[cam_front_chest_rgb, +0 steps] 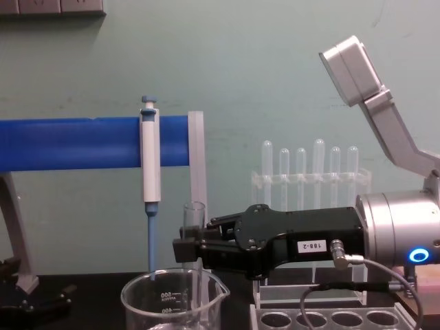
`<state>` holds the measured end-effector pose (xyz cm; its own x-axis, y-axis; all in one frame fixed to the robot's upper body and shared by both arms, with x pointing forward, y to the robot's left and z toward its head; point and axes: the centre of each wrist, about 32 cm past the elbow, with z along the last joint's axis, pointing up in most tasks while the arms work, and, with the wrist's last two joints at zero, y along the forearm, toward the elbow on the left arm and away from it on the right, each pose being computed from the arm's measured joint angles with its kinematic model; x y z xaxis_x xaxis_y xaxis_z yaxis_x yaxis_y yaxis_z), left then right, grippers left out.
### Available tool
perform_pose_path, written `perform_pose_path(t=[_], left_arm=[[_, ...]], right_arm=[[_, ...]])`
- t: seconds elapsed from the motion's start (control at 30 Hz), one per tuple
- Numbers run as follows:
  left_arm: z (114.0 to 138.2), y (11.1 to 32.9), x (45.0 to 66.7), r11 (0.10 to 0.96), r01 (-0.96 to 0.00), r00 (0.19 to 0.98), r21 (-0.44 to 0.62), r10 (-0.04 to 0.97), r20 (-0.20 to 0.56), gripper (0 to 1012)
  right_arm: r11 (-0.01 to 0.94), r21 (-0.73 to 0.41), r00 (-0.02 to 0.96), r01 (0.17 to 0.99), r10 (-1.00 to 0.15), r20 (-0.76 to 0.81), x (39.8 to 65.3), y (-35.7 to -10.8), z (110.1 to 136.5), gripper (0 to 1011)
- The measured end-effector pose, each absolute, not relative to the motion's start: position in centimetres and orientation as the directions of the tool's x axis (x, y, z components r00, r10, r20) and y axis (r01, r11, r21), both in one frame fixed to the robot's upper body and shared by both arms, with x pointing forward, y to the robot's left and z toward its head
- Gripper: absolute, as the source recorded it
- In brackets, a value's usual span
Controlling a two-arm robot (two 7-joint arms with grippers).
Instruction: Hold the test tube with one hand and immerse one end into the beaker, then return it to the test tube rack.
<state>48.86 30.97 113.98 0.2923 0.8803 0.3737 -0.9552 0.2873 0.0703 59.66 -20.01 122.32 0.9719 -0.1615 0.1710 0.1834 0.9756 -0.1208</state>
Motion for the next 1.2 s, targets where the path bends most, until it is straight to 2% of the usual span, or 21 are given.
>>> perform_pose_path(t=[1.2], left_arm=[[113.98, 30.97, 48.86, 0.287, -0.955, 0.292, 0.070, 0.880, 0.374, 1000]], right_arm=[[0.976, -0.121, 0.972, 0.183, -0.162, 0.171, 59.66, -20.01, 122.32, 225]])
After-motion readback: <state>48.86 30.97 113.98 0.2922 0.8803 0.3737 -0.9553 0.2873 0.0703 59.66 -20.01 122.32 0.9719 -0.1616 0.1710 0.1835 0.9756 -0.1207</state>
